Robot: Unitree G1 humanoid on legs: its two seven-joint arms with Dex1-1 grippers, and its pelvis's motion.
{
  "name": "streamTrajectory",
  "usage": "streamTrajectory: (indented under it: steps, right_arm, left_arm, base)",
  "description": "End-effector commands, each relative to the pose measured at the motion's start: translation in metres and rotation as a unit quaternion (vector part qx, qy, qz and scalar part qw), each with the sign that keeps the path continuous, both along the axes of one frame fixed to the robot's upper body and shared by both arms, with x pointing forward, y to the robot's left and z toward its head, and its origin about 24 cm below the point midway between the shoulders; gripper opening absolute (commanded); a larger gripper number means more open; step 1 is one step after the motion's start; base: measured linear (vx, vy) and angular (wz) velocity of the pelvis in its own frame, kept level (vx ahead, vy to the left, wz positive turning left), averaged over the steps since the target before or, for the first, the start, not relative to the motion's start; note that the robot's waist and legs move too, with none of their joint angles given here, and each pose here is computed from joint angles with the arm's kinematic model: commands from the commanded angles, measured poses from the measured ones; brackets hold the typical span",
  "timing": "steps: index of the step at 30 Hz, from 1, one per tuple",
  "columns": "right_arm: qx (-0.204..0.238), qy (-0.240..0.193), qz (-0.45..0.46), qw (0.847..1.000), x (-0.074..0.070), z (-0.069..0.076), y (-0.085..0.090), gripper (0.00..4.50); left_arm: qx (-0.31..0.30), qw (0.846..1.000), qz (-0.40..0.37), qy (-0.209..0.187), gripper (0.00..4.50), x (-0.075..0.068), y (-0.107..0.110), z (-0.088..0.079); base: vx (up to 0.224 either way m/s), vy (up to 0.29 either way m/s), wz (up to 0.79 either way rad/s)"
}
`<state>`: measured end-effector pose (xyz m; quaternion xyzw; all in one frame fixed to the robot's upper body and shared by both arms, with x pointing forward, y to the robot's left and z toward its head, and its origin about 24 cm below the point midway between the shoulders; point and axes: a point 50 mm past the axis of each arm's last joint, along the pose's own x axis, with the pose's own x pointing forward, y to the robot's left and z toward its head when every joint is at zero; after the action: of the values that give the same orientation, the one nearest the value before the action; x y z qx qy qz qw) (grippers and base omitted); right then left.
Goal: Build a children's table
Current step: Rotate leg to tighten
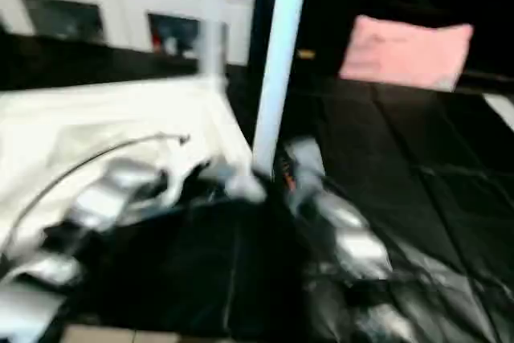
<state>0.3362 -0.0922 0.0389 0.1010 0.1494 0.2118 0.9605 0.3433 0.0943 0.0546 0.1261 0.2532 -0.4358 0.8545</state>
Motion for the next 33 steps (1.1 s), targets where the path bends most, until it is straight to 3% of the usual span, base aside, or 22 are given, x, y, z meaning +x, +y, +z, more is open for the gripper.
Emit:
streamTrajectory:
  steps: [1, 2, 8, 11, 14, 17, 19, 21, 25, 27, 33]
  right_arm:
    - [-0.002, 0.084, 0.006, 0.996, -0.013, -0.031, 0.016, 2.01]
    - [0.008, 0.064, 0.004, 0.998, -0.007, -0.021, 0.024, 2.57]
    - [-0.001, 0.024, 0.017, 1.0, -0.005, -0.013, 0.021, 3.04]
    - [-0.027, -0.018, 0.053, 0.998, -0.014, -0.014, 0.002, 3.36]
    - [-0.037, -0.03, 0.068, 0.997, -0.018, -0.014, -0.006, 3.48]
    - [-0.046, -0.061, 0.121, 0.99, -0.031, -0.007, -0.036, 3.81]
    - [-0.046, -0.066, 0.132, 0.988, -0.034, -0.004, -0.042, 3.9]
    - [-0.05, -0.083, 0.185, 0.978, -0.042, 0.006, -0.06, 4.01]
    - [-0.051, -0.091, 0.245, 0.964, -0.049, 0.017, -0.075, 4.35]
    - [-0.05, -0.092, 0.257, 0.961, -0.05, 0.02, -0.078, 4.48]
    - [-0.04, -0.086, 0.348, 0.933, -0.056, 0.03, -0.077, 4.48]
  left_arm:
    - [-0.053, 0.998, -0.011, -0.035, 0.0, 0.006, -0.021, 0.023]
    - [-0.037, 0.998, -0.003, -0.046, 0.0, 0.008, -0.019, 0.025]
    - [-0.007, 0.998, -0.035, -0.046, 0.0, 0.004, -0.009, 0.02]
    - [0.021, 0.998, -0.049, -0.033, 0.0, 0.0, 0.007, 0.012]
    - [0.025, 0.998, -0.052, -0.031, 0.0, -0.001, 0.012, 0.011]
    - [0.037, 0.995, -0.087, -0.025, 0.0, -0.003, 0.027, 0.01]
    - [0.038, 0.994, -0.099, -0.024, 0.0, -0.004, 0.03, 0.011]
    - [0.044, 0.988, -0.146, -0.024, 0.0, -0.008, 0.036, 0.011]
    - [0.057, 0.976, -0.209, -0.009, 0.0, -0.015, 0.041, 0.011]
    - [0.058, 0.972, -0.227, -0.014, 0.0, -0.016, 0.041, 0.012]
    - [0.072, 0.952, -0.296, -0.006, 0.0, -0.021, 0.044, 0.015]
  base:
    - [0.0, 0.0, 0.0]
    - [0.054, -0.02, 0.04]
    - [0.017, -0.007, 0.01]
    - [0.0, 0.0, 0.0]
    - [0.0, 0.0, 0.0]
    - [0.0, 0.0, 0.0]
    - [0.0, 0.0, 0.0]
    - [0.0, 0.0, 0.0]
    - [0.0, 0.0, 0.0]
    - [0.0, 0.0, 0.0]
    - [0.0, 0.0, 0.0]
